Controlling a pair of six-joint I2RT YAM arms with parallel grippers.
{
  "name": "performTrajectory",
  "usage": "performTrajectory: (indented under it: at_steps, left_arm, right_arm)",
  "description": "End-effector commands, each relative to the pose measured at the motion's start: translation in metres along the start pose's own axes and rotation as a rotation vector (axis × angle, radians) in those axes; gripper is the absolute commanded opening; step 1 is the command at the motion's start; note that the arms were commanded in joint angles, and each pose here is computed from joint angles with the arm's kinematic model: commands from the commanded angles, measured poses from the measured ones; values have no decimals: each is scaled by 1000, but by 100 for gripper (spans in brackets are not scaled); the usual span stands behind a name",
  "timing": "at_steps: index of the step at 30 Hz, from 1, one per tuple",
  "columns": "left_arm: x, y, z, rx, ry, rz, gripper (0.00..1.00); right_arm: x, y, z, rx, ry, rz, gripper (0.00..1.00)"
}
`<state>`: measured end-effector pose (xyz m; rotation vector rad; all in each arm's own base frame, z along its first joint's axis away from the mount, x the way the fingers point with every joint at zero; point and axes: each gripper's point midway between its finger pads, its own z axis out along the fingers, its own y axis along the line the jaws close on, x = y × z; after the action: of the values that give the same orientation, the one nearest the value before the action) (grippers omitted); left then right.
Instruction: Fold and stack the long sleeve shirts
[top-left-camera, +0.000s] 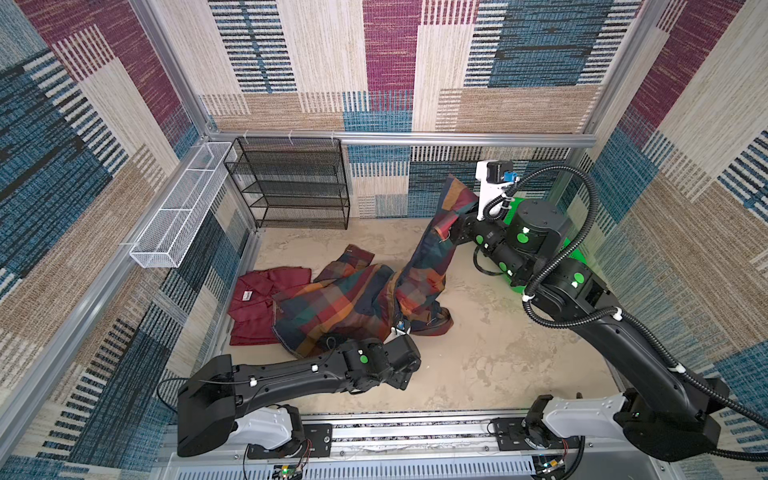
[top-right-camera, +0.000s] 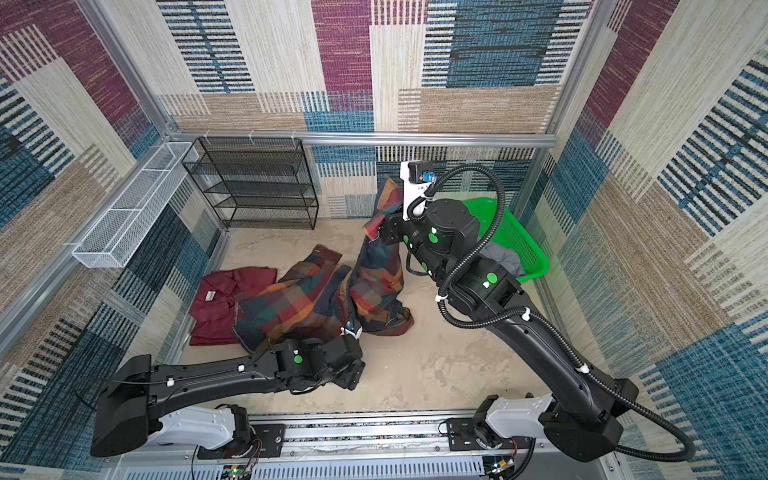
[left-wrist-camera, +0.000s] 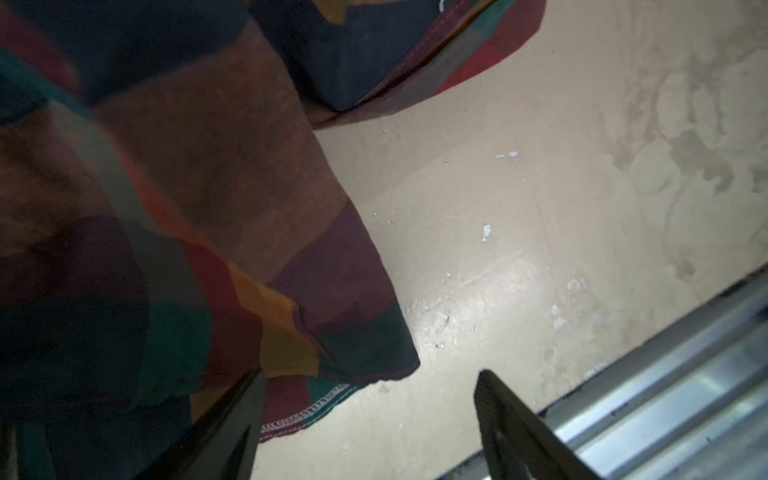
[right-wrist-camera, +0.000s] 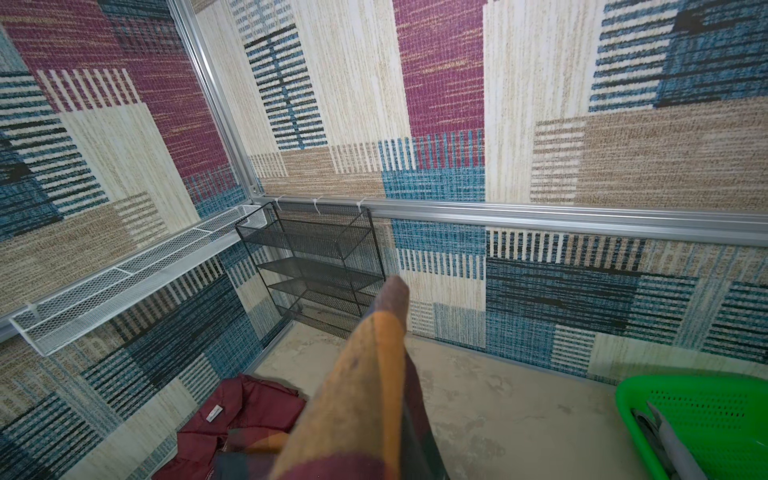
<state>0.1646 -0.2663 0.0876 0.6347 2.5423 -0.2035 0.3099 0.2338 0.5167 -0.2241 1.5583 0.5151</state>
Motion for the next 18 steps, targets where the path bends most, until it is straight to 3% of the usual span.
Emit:
performTrajectory:
  at_steps: [1, 6, 10, 16, 18]
  left_arm:
    - [-14, 0, 11, -59, -56, -42, 84]
    - [-11, 2, 29, -154, -4, -10, 80]
    - [-4, 8, 36, -202, 28, 2, 67]
    - [-1, 32, 21, -283, 20, 11, 24]
    - [-1, 43, 12, -301, 14, 1, 4]
  right_arm:
    - [-6, 3, -4, -26, -19, 23, 0]
    - [-12, 4, -8, -34, -29, 23, 0]
    - [-19, 3, -15, -37, -45, 26, 0]
    - [-29, -5, -24, -1, -73, 20, 0]
    - [-33, -9, -27, 19, -82, 18, 0]
